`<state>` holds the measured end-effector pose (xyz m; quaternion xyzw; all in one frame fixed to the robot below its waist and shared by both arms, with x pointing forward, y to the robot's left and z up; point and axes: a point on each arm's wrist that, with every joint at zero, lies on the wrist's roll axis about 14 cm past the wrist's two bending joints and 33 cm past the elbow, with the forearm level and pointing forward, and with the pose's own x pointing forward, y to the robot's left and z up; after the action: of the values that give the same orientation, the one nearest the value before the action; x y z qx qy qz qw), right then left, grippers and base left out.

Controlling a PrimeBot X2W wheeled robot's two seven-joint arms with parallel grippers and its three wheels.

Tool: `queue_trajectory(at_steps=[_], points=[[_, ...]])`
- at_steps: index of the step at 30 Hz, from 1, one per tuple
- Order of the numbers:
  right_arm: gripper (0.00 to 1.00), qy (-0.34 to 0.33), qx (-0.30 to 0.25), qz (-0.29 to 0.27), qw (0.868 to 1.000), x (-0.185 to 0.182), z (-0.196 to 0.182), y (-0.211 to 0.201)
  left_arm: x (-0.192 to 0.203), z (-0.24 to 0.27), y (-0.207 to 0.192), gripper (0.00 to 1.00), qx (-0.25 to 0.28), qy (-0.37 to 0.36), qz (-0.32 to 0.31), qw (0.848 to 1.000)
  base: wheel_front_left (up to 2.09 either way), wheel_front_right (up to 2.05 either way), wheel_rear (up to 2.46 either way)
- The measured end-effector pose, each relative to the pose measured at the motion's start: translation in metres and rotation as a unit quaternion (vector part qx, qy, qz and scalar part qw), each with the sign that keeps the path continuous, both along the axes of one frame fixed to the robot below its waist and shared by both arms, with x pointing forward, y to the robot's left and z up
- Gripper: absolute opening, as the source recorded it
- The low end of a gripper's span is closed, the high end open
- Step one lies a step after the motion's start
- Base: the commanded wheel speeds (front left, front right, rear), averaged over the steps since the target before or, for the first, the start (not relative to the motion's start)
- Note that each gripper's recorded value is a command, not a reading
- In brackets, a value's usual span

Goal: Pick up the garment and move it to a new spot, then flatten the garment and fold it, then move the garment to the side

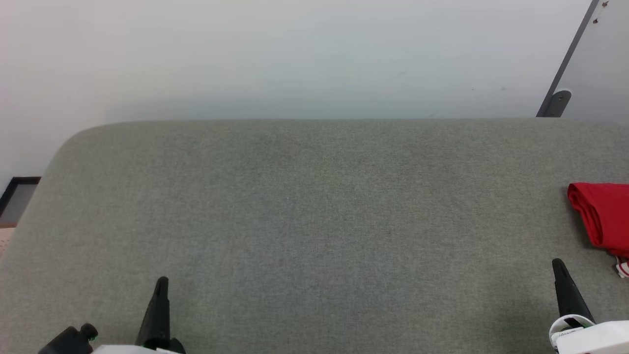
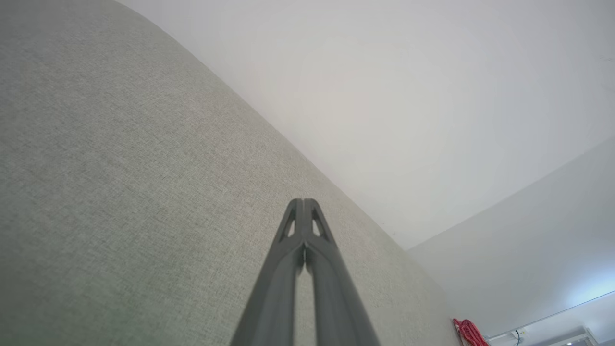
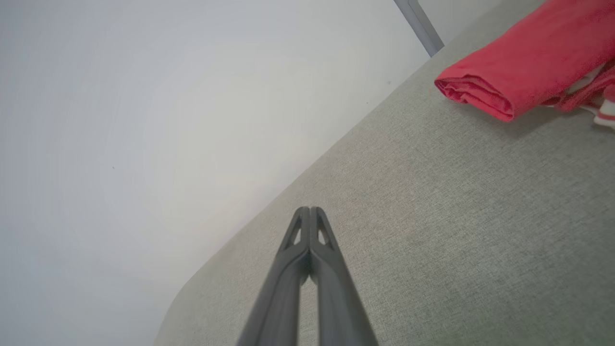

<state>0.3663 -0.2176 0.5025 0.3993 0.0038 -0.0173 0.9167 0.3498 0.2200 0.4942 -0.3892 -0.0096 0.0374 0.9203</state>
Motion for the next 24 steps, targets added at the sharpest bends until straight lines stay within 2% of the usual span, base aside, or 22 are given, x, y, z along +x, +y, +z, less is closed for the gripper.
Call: queue_trajectory(at_steps=[24], points=[[0.0, 0.001, 0.135, 0.0, 0.991, 0.008, -0.002, 0.006, 0.014, 0.001, -0.005, 0.0, -0.138, 0.0, -0.005, 0.99, 0.0, 0.0, 0.0]])
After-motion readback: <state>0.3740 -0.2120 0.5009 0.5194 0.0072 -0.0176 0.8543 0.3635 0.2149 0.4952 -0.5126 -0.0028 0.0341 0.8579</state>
